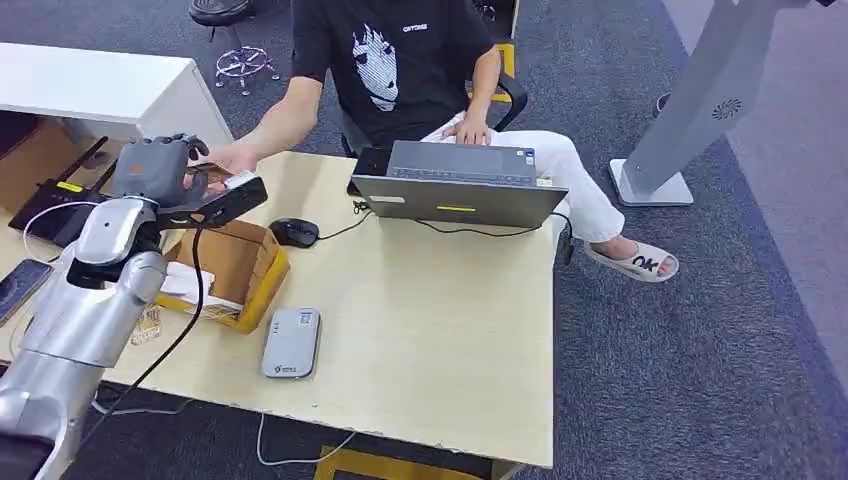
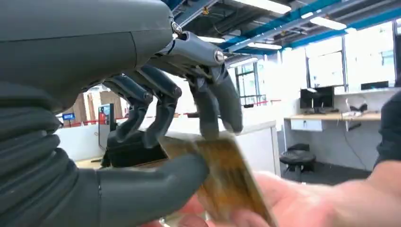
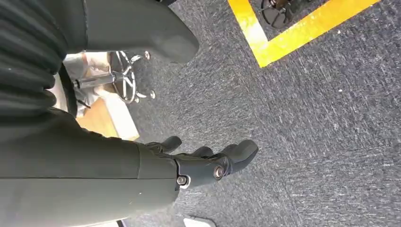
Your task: Pass the card to the sensor for recognition and then transmit it.
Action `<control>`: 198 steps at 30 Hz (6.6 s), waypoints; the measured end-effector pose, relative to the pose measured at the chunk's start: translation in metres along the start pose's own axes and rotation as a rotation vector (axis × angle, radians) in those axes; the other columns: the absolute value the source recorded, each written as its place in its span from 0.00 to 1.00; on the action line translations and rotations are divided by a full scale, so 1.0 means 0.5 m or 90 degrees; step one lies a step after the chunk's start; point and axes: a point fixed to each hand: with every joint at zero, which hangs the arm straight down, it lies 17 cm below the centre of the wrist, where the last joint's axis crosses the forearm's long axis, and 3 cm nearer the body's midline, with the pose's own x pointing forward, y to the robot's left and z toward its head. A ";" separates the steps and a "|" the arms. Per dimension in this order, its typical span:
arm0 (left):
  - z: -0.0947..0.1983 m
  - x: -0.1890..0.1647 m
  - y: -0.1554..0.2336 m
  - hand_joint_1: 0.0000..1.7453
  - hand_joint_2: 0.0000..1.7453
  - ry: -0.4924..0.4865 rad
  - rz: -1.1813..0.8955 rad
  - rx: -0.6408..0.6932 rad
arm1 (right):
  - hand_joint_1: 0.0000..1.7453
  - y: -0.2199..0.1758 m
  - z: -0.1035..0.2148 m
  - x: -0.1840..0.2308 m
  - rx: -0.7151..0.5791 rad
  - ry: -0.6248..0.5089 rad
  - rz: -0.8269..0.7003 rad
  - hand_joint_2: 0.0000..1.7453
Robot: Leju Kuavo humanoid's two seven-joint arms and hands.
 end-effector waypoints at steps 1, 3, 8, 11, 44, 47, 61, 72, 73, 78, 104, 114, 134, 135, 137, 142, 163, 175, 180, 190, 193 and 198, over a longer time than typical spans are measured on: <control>0.000 0.004 0.005 0.00 1.00 -0.003 0.005 0.010 | 0.00 0.000 0.000 0.000 0.000 0.000 0.001 1.00; 0.003 0.016 0.014 0.00 1.00 -0.010 0.018 0.029 | 0.00 0.001 0.000 0.000 0.002 0.000 0.004 1.00; 0.008 0.044 0.023 0.00 1.00 -0.024 0.052 0.040 | 0.00 0.003 0.000 0.003 0.005 -0.001 0.007 1.00; 0.007 0.049 0.029 0.00 1.00 -0.023 0.064 0.045 | 0.00 0.004 0.000 0.004 0.007 -0.004 0.010 1.00; 0.449 0.001 -0.089 0.00 1.00 -0.091 0.167 -0.064 | 0.00 -0.020 -0.010 -0.018 -0.013 0.011 -0.036 1.00; 0.462 0.008 -0.074 0.00 1.00 -0.102 0.168 -0.057 | 0.00 -0.025 -0.012 -0.022 -0.018 0.018 -0.040 1.00; 0.483 0.012 -0.050 0.00 1.00 -0.109 0.168 -0.048 | 0.00 -0.032 -0.014 -0.031 -0.024 0.033 -0.049 1.00; 0.498 -0.032 -0.082 0.00 1.00 -0.083 0.105 -0.107 | 0.00 -0.033 -0.014 -0.041 -0.025 0.048 -0.055 1.00; 0.497 -0.039 -0.087 0.00 1.00 -0.078 0.098 -0.113 | 0.00 -0.032 -0.013 -0.041 -0.025 0.048 -0.055 1.00; 0.485 -0.072 -0.115 0.00 1.00 -0.048 0.062 -0.127 | 0.00 -0.031 -0.013 -0.038 -0.024 0.045 -0.054 1.00; 0.382 -0.144 -0.280 0.00 1.00 0.054 0.012 -0.171 | 0.00 -0.022 -0.011 -0.006 -0.016 0.005 -0.002 1.00; 0.352 -0.105 -0.309 0.00 1.00 0.039 0.031 -0.174 | 0.00 -0.024 -0.013 0.003 -0.015 -0.008 0.011 1.00; 0.371 -0.070 -0.366 1.00 1.00 0.035 0.070 -0.217 | 0.00 -0.029 -0.016 0.011 -0.016 -0.018 0.021 1.00; 0.371 -0.070 -0.367 1.00 1.00 0.035 0.072 -0.219 | 0.00 -0.029 -0.017 0.012 -0.016 -0.019 0.021 1.00; 0.369 -0.070 -0.368 1.00 1.00 0.035 0.074 -0.220 | 0.00 -0.029 -0.017 0.012 -0.016 -0.020 0.022 1.00; 0.366 -0.070 -0.369 1.00 1.00 0.036 0.076 -0.222 | 0.00 -0.030 -0.017 0.013 -0.016 -0.020 0.023 1.00; 0.363 -0.064 -0.371 1.00 1.00 0.031 0.076 -0.224 | 0.00 -0.031 -0.018 0.017 -0.016 -0.026 0.023 1.00; 0.332 -0.053 -0.346 1.00 1.00 0.033 0.096 -0.198 | 0.00 -0.032 -0.019 0.019 -0.017 -0.029 0.028 1.00; 0.275 -0.040 -0.302 1.00 1.00 0.034 0.120 -0.159 | 0.00 -0.031 -0.018 0.029 -0.016 -0.041 0.033 1.00; 0.230 -0.029 -0.269 1.00 1.00 0.037 0.138 -0.130 | 0.00 -0.034 -0.020 0.029 -0.018 -0.038 0.033 1.00; 0.229 -0.028 -0.269 1.00 1.00 0.037 0.139 -0.130 | 0.00 -0.035 -0.020 0.030 -0.018 -0.038 0.033 1.00; 0.226 -0.029 -0.268 1.00 1.00 0.038 0.142 -0.128 | 0.00 -0.036 -0.021 0.030 -0.018 -0.038 0.033 1.00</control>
